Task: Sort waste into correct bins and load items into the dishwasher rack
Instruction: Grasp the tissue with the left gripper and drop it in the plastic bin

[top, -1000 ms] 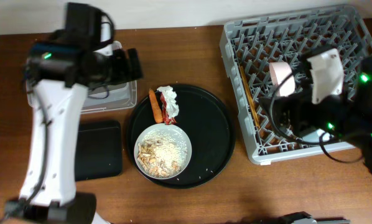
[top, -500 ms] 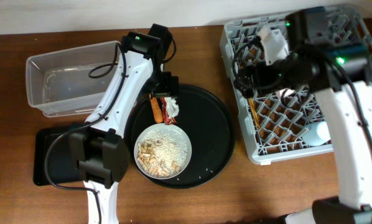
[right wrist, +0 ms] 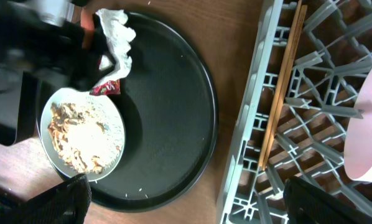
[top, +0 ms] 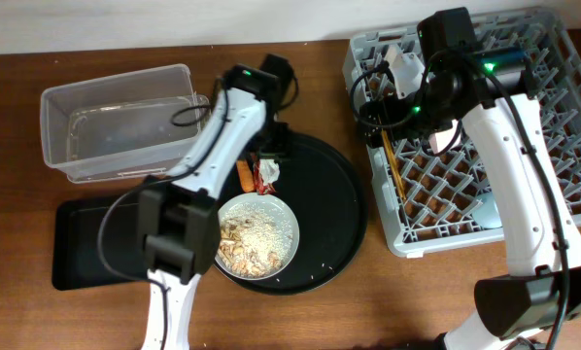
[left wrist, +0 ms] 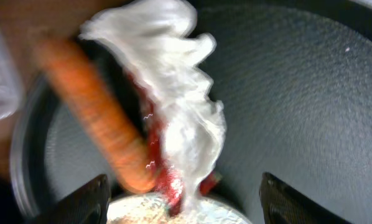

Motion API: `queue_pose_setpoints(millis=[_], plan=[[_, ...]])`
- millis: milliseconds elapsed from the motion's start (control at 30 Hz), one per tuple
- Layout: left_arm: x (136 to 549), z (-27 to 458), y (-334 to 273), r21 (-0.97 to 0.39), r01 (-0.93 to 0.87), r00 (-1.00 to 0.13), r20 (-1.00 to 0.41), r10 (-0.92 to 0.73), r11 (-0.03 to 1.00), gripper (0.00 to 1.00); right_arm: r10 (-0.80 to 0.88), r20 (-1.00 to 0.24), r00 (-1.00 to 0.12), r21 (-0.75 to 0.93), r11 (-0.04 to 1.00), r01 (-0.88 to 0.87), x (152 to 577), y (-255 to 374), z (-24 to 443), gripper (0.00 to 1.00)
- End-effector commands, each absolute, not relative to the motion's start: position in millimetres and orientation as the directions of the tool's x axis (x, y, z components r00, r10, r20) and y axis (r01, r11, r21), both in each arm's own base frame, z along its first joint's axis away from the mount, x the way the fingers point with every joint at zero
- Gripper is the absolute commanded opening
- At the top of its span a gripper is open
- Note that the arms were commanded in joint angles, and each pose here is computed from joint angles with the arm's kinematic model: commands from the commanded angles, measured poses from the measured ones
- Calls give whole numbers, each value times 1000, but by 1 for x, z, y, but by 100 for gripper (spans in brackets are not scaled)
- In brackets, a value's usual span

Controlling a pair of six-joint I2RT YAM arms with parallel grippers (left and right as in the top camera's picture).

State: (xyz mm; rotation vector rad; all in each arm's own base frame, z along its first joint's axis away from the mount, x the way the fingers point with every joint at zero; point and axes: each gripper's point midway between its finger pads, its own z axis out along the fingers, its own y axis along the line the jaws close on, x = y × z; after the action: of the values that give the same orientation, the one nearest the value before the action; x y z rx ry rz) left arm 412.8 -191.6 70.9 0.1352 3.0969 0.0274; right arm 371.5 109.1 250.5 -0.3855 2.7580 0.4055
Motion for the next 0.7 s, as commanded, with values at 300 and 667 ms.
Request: queue_pose_setpoints(millis=[300,667], plan=[[453,7,-186,196,93,-982,-144,122,976,52,-218,-356,-909,238,919,-314,371,112,252,98],[471,35,-193,170,77,-971,-209,113,982,57,-218,-356,-909,238,919,-314,371,112,252,98]])
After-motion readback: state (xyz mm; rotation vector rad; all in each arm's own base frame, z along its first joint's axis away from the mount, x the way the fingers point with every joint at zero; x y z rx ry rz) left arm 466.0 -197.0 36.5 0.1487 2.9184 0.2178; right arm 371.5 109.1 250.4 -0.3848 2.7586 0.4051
